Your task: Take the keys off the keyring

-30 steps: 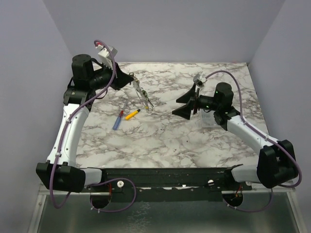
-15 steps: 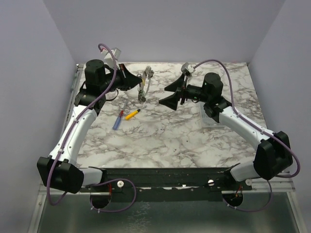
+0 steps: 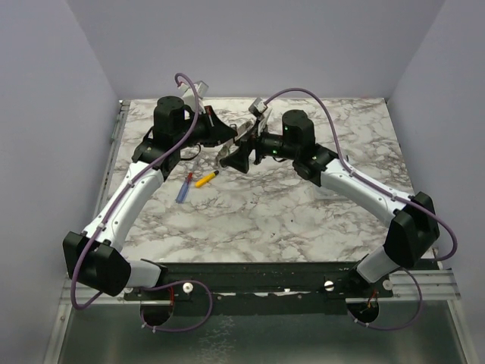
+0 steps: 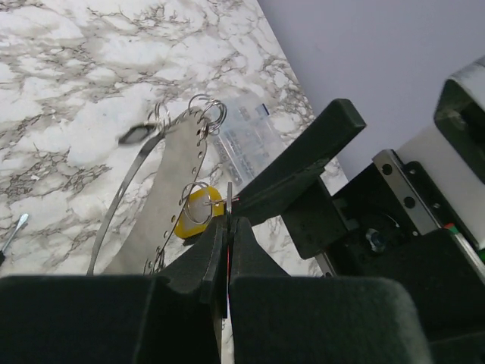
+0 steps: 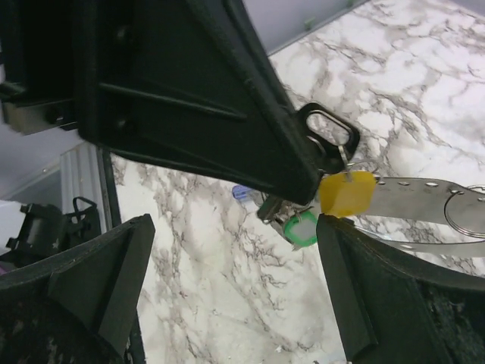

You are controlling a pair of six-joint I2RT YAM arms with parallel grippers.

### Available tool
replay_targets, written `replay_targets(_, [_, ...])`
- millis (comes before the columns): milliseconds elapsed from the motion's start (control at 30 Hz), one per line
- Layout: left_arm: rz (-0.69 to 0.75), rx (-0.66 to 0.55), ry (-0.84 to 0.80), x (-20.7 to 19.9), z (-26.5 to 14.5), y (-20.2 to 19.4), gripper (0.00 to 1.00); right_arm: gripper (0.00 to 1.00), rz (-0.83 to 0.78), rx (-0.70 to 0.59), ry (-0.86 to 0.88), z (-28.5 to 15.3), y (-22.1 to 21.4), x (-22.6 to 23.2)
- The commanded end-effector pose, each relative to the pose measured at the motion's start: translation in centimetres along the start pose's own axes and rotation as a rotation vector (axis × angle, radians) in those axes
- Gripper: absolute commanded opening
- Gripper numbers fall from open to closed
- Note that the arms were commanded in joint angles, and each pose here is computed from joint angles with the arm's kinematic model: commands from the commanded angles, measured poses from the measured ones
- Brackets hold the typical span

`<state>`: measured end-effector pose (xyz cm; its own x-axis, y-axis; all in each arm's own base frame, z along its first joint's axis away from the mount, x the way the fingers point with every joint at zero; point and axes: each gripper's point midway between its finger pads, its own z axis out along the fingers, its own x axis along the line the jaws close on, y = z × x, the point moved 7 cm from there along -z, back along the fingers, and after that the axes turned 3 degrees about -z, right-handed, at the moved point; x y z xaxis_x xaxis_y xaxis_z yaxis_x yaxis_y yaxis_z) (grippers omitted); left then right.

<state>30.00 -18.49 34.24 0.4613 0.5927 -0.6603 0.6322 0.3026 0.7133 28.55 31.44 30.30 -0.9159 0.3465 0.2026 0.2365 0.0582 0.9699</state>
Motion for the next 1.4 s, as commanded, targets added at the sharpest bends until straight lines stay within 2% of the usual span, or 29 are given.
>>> replay_targets(0, [0.024,-0.043,-0.073,-1.7,-0.2,0.9,0.00,1.00,0.055,0.039,-0.129,0.4,-0.4,-1.4])
replay_targets(200, [0.018,-0.039,-0.081,-1.9,-0.2,0.6,0.00,1.00,0.090,0.051,-0.314,0.1,-1.7,-3.3])
replay_targets(433, [-0.009,-0.037,-0.074,-1.7,0.4,0.3,0.00,1.00,0.156,0.015,-0.358,0.5,-1.0,-3.6])
replay_targets(633, [-0.041,-0.035,-0.078,-1.5,1.1,0.1,0.00,1.00,0.245,0.091,-0.397,2.3,-1.5,-2.9])
replay_targets(767, [-0.069,-0.028,-0.099,-1.5,1.5,-0.1,0.00,1.00,0.283,0.072,-0.424,2.8,-2.0,-2.9])
replay_targets(1200, [-0.114,-0.017,-0.135,-1.7,1.8,-0.6,0.00,1.00,0.301,0.004,-0.741,2.0,-1.3,-5.9])
replay_targets(1300, [-0.115,-0.023,-0.138,-1.8,1.6,-0.5,0.00,1.00,0.292,0.008,-0.714,2.1,-1.3,-5.6])
replay_targets(1367, [-0.107,-0.022,-0.148,-2.0,1.6,-0.4,0.00,1.00,0.236,0.026,-0.602,2.1,-1.2,-4.6])
